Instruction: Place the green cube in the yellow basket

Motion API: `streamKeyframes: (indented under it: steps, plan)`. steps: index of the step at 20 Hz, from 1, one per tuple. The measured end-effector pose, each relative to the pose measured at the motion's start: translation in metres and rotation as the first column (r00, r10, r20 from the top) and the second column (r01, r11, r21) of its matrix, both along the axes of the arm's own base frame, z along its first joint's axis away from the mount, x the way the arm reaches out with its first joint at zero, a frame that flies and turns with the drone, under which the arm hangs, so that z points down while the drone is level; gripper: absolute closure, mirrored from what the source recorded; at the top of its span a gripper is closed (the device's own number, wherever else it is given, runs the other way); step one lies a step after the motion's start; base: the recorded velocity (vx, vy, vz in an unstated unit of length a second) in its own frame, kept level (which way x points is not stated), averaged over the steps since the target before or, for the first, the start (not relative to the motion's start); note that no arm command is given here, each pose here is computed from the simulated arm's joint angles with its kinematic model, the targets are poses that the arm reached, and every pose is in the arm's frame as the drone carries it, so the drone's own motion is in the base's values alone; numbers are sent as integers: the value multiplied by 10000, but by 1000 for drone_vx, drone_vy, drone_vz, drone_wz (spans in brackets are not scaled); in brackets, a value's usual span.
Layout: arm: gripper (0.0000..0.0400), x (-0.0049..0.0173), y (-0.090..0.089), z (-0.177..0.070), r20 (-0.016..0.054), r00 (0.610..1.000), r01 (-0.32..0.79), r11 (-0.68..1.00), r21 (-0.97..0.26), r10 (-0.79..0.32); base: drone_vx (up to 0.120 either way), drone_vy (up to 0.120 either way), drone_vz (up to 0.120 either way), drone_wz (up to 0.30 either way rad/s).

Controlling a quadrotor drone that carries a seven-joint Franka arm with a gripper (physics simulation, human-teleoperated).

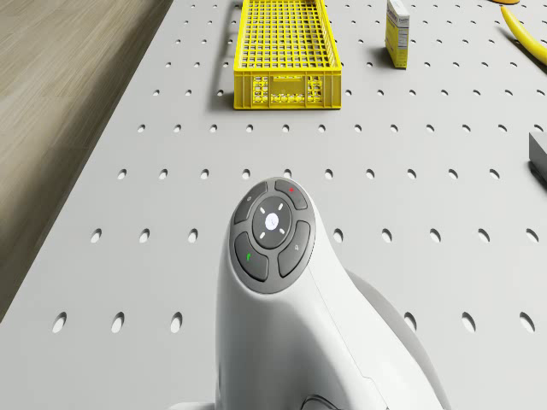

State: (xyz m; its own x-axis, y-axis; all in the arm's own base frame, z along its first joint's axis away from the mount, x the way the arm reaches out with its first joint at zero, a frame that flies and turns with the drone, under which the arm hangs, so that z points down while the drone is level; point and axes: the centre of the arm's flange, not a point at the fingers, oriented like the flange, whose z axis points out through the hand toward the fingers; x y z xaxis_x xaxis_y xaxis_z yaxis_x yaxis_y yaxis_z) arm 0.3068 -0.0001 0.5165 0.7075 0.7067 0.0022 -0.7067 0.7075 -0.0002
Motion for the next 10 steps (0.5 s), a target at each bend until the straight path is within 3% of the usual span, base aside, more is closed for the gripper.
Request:
streamKeyframes:
  steps: [4,7,10]
  plan:
    - [95,0,0,38,0,10000,-1,10000,0,1,0,0,0,0]
    - [124,0,0,50,0,10000,-1,10000,0,1,0,0,0,0]
    - [129,0,1,57,-3,10000,47,10000,-10,-47,0,0,0,0]
